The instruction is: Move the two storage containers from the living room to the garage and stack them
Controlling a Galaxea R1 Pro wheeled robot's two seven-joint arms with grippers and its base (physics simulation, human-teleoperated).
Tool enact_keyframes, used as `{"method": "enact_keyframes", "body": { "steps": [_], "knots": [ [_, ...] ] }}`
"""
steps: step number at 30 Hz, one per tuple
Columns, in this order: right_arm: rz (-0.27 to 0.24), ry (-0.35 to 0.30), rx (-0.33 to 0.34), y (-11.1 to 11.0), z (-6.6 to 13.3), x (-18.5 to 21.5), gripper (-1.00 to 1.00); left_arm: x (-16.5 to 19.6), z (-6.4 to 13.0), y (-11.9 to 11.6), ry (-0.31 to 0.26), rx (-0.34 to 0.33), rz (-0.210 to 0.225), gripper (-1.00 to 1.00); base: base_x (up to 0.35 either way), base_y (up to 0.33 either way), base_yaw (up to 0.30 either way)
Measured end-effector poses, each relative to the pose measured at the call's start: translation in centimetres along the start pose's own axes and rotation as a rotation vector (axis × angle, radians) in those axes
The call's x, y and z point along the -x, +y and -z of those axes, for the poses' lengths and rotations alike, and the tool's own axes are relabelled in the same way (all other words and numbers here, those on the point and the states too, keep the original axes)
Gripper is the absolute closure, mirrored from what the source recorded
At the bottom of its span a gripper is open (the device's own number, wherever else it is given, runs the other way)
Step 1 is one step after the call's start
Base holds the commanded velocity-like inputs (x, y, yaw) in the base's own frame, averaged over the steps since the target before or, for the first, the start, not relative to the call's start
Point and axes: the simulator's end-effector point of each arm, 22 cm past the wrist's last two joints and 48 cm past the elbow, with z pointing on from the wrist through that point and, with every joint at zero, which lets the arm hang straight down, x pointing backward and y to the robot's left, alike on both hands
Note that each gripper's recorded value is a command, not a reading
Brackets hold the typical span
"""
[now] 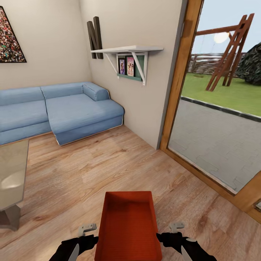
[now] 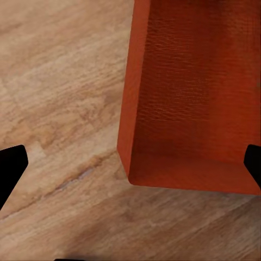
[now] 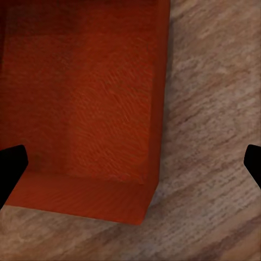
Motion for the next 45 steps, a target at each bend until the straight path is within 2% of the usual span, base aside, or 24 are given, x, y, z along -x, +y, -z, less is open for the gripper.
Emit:
{"method": "enact_keyframes", "body": {
  "steps": [7,13,15,20,23,33,45],
  "knots": [
    [-0.001,-0.001,0.000,0.0,0.0,0.0,-1.00,0.0,0.0,0.0,0.003,-0.001,-0.001,-1.00,0.000,0.000,0.000],
    [-0.002,-0.002,0.000,0.0,0.0,0.0,-1.00,0.8,0.2,0.3,-0.016,0.004,-0.010,-1.00,0.000,0.000,0.000],
    [-0.001,-0.001,0.000,0.0,0.0,0.0,-1.00,0.9,0.2,0.5,-0.016,0.014,-0.038,-1.00,0.000,0.000,0.000],
    [0.002,-0.001,0.000,0.0,0.0,0.0,-1.00,0.9,0.3,1.4,-0.014,0.056,-0.138,-1.00,0.000,0.000,0.000],
    [0.003,0.000,0.001,0.0,0.0,0.0,-1.00,0.8,0.2,1.2,-0.017,0.057,-0.151,-1.00,0.000,0.000,0.000],
    [0.005,0.000,0.002,0.1,0.0,0.0,-1.00,1.8,0.2,0.7,-0.061,0.048,-0.151,-1.00,0.000,0.000,0.000],
    [0.007,0.000,0.001,0.0,0.0,0.0,-1.00,1.9,0.3,0.3,-0.067,0.040,-0.147,-1.00,0.000,0.000,0.000]
  ]
}}
